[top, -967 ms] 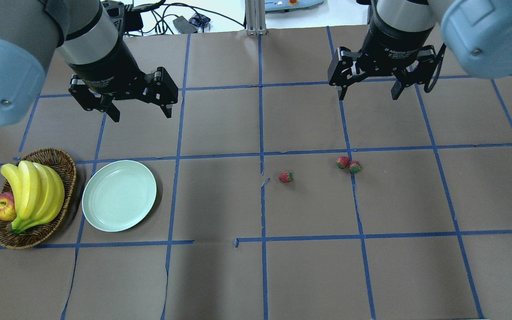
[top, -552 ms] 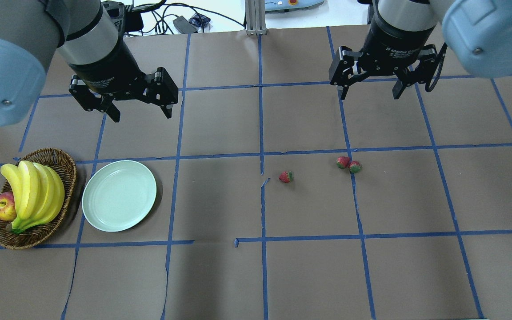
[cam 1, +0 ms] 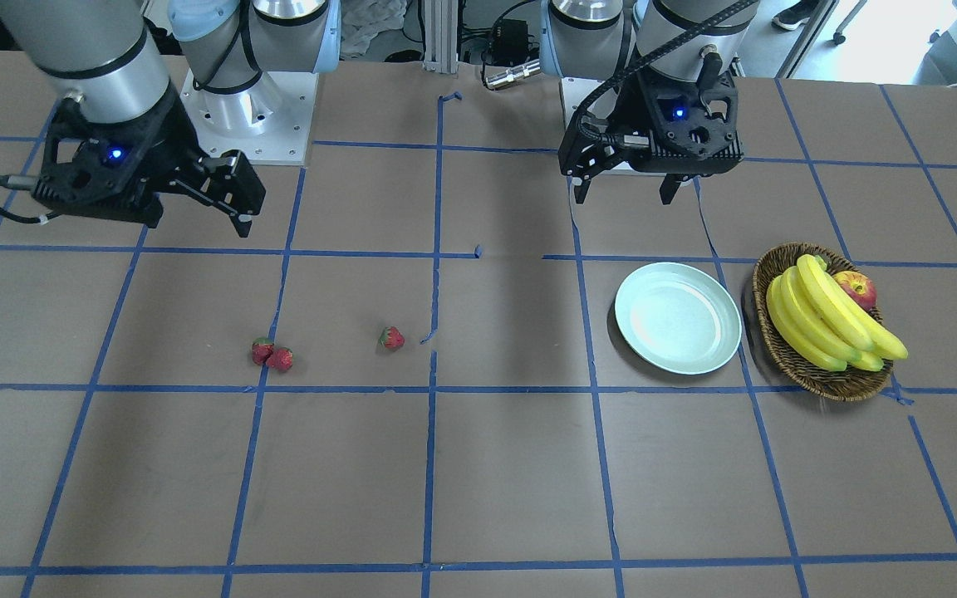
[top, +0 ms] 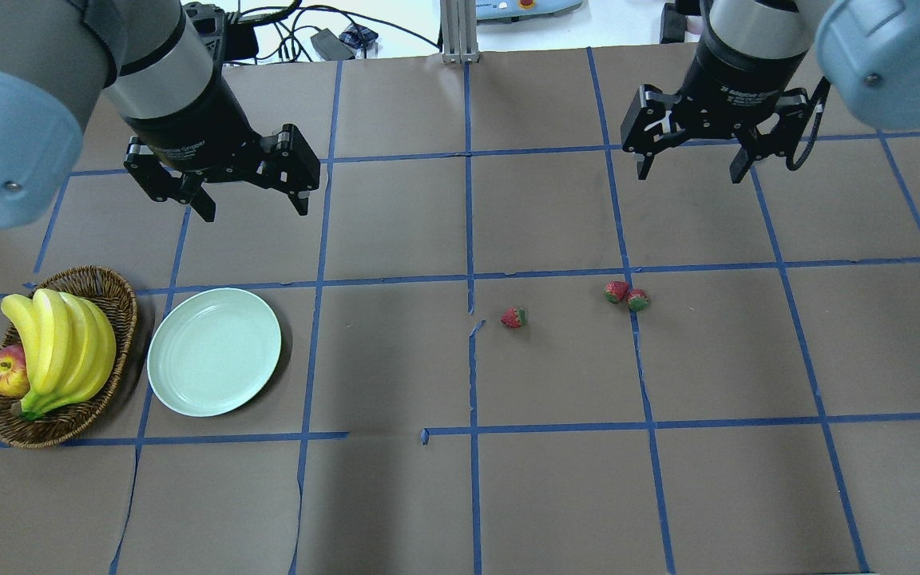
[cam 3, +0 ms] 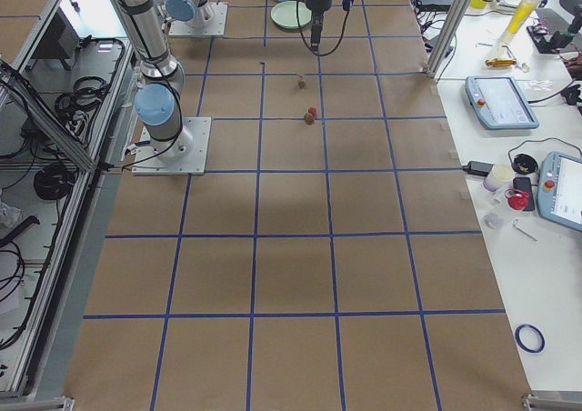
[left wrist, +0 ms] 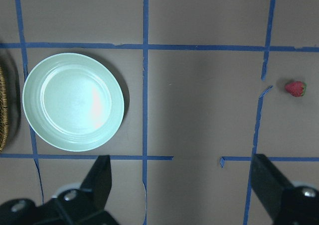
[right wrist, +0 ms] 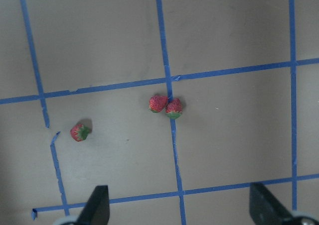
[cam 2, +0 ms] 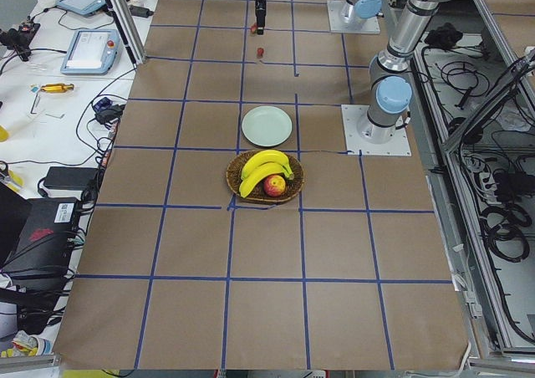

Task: Collect all strawberries into plate
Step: 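Reach the right gripper down and grasp a strawberry from the pair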

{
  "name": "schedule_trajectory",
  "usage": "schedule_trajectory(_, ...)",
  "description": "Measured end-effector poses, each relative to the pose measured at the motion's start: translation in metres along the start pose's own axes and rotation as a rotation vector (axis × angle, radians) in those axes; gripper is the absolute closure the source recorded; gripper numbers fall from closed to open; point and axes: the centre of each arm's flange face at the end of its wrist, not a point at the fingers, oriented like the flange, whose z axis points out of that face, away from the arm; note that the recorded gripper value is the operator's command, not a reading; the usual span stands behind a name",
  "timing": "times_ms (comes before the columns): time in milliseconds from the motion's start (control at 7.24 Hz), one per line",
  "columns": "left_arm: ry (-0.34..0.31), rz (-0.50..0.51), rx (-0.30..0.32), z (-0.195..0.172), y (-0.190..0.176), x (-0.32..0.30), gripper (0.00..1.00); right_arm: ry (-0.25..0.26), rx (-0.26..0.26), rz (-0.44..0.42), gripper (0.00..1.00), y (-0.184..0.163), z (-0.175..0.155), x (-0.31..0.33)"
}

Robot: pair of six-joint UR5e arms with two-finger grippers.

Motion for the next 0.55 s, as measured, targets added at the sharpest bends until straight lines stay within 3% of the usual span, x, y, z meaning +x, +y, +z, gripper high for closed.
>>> schedule_trajectory(276,0.000,-0.001,-0.006,0.003,0.000,0.000,0.00,-0.004,-0.030,0.050,0.00,-0.021,0.086,0.026)
schedule_trajectory(414,0.000,-0.001,-0.009,0.004,0.000,0.000,0.00,-0.008,-0.003,0.087,0.00,-0.018,0.133,0.028)
schedule_trajectory(552,0.000,-0.001,-0.011,0.005,0.000,0.000,0.00,-0.012,0.028,0.185,0.00,-0.008,0.171,0.030)
